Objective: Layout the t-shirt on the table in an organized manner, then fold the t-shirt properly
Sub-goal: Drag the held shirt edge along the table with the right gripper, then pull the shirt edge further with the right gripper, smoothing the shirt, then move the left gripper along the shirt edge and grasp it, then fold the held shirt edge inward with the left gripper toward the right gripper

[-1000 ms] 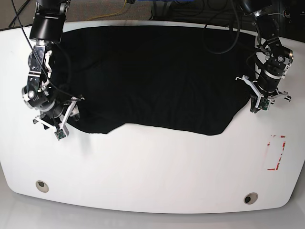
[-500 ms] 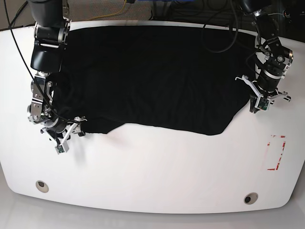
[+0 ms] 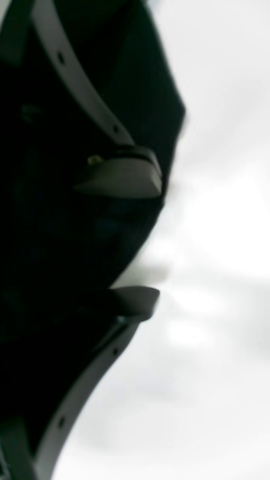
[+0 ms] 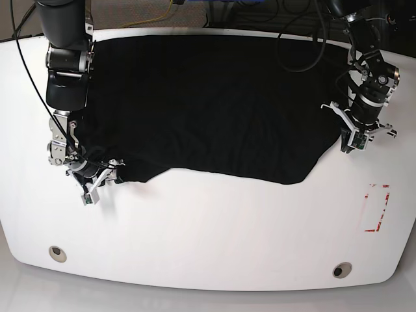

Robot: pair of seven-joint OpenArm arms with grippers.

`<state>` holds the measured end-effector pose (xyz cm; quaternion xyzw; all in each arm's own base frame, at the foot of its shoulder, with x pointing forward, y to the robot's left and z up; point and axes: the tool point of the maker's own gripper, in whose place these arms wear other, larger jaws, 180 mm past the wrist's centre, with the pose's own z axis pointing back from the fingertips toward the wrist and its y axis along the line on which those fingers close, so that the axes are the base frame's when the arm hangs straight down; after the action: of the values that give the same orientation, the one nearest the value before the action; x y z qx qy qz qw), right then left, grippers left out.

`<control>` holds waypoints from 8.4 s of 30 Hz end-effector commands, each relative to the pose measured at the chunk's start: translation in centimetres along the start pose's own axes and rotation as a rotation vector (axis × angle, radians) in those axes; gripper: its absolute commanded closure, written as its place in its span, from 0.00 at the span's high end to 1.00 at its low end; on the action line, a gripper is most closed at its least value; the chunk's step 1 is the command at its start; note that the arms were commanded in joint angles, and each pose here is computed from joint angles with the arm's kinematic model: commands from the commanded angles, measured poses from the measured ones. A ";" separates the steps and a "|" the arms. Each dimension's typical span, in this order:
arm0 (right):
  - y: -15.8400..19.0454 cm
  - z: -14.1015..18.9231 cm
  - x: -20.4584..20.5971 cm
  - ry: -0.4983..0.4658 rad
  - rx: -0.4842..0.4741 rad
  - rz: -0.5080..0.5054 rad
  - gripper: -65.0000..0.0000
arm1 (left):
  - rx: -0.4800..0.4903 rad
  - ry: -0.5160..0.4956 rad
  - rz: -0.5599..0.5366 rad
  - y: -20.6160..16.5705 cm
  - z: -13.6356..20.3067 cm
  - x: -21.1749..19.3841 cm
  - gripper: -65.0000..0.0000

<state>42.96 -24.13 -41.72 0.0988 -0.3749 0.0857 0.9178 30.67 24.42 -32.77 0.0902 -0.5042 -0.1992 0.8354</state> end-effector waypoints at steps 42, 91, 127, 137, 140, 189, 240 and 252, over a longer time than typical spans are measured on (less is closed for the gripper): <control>4.6 -0.1 -3.1 0.038 0.093 0.097 0.00 | 0.015 -0.048 -0.008 0.6 0.3 1.2 0.04; 1.9 10.6 13.0 -0.142 -0.157 0.427 0.00 | 0.016 -0.049 -0.008 0.6 0.3 1.3 0.04; 3.3 8.4 6.8 -0.037 -0.089 0.385 0.57 | 0.028 0.038 0.107 2.9 -5.7 4.9 1.00; 3.5 8.1 5.5 -0.016 -0.080 0.373 0.57 | -0.015 0.027 0.171 0.9 -6.8 1.8 1.00; 3.5 8.1 5.3 -0.013 -0.079 0.373 0.57 | -0.019 0.018 0.178 0.8 -6.8 1.7 1.00; 3.6 7.9 3.9 0.010 -0.070 0.364 0.42 | 0.010 0.100 0.245 -0.9 -6.8 -2.5 0.08; 5.4 8.1 3.1 0.000 -0.045 0.377 0.42 | 0.017 0.146 0.192 -0.1 -7.3 -3.6 0.08; 5.5 8.1 2.8 0.004 -0.043 0.375 0.42 | 0.008 0.193 0.137 -1.1 -6.6 -5.7 0.08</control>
<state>37.20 -20.32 -35.26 0.0126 -0.3608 0.2471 0.8992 33.48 25.41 -41.64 0.0721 -0.4182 -0.1253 0.8968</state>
